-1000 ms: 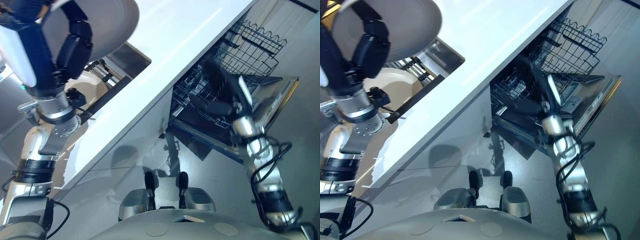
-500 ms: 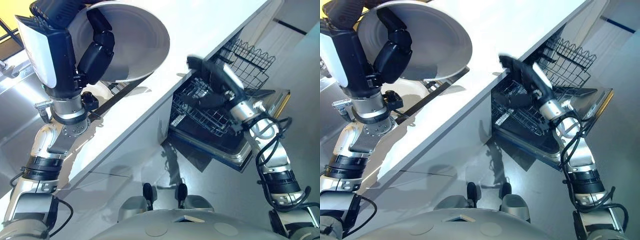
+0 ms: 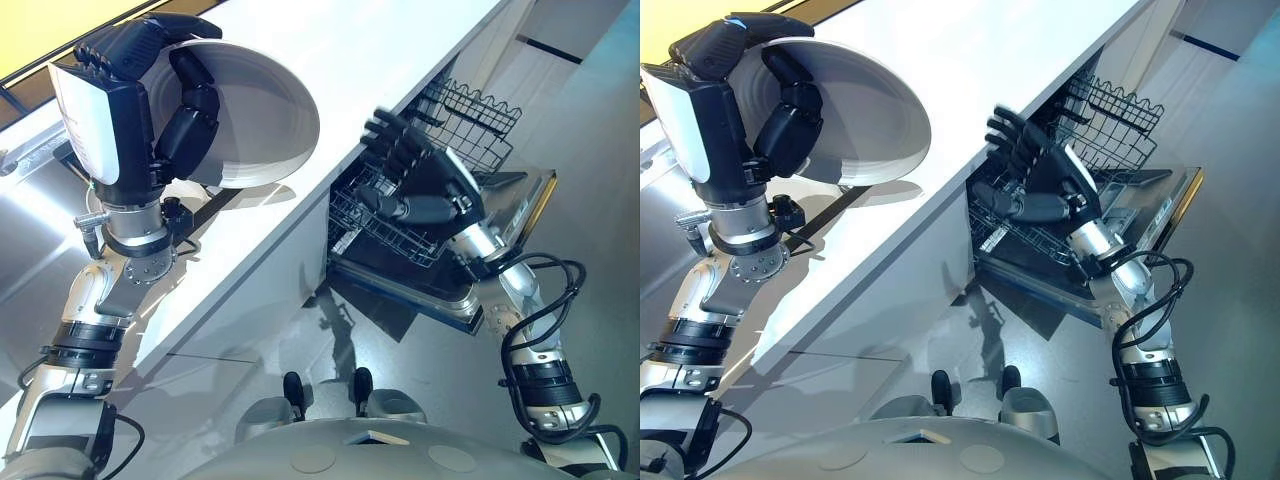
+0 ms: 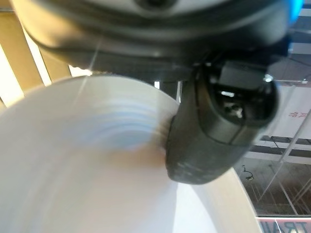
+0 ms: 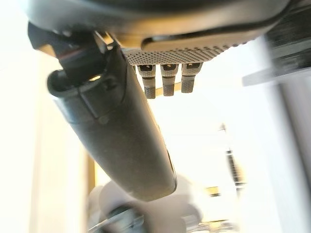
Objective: Pick up plates and place into dishwasher.
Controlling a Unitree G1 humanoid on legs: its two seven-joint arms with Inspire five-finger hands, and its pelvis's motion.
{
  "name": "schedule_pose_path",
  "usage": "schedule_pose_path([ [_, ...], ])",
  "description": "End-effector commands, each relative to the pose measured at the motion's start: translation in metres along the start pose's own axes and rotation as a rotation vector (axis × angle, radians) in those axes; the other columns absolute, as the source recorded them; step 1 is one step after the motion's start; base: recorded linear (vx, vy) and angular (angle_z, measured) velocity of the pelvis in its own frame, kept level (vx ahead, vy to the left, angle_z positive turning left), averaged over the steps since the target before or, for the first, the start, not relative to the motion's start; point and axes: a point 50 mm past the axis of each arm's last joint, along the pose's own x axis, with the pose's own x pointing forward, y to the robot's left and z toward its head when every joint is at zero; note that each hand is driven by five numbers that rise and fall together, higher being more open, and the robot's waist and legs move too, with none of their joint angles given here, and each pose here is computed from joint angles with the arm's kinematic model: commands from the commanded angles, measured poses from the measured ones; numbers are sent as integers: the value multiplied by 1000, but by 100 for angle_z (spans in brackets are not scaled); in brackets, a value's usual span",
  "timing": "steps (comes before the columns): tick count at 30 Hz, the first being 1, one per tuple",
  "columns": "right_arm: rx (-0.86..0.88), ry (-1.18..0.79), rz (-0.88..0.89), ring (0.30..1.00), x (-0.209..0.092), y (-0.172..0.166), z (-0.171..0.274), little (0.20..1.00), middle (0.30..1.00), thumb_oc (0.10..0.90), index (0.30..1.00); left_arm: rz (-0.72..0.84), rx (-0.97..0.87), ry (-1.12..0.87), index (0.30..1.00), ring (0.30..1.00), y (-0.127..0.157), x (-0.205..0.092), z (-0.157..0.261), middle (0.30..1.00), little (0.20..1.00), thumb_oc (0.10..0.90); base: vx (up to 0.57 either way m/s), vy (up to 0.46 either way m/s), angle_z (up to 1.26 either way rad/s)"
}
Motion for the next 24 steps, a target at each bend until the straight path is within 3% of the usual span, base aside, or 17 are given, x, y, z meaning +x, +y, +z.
schedule_pose_path([
  [1,-162,-417,18,900,14,3,68,900,900,800,900,101,4,-6,300,300,-3,25,-9,300,200,100,0,0,0],
  [16,0,-336,169,900,34,24,60,900,900,800,900,36,-74,-5,300,300,-26,24,4,300,200,100,0,0,0],
  [24,104,-338,135,900,53,40,53,900,900,800,900,11,-134,-43,300,300,-46,35,20,300,200,100,9,-2,2],
])
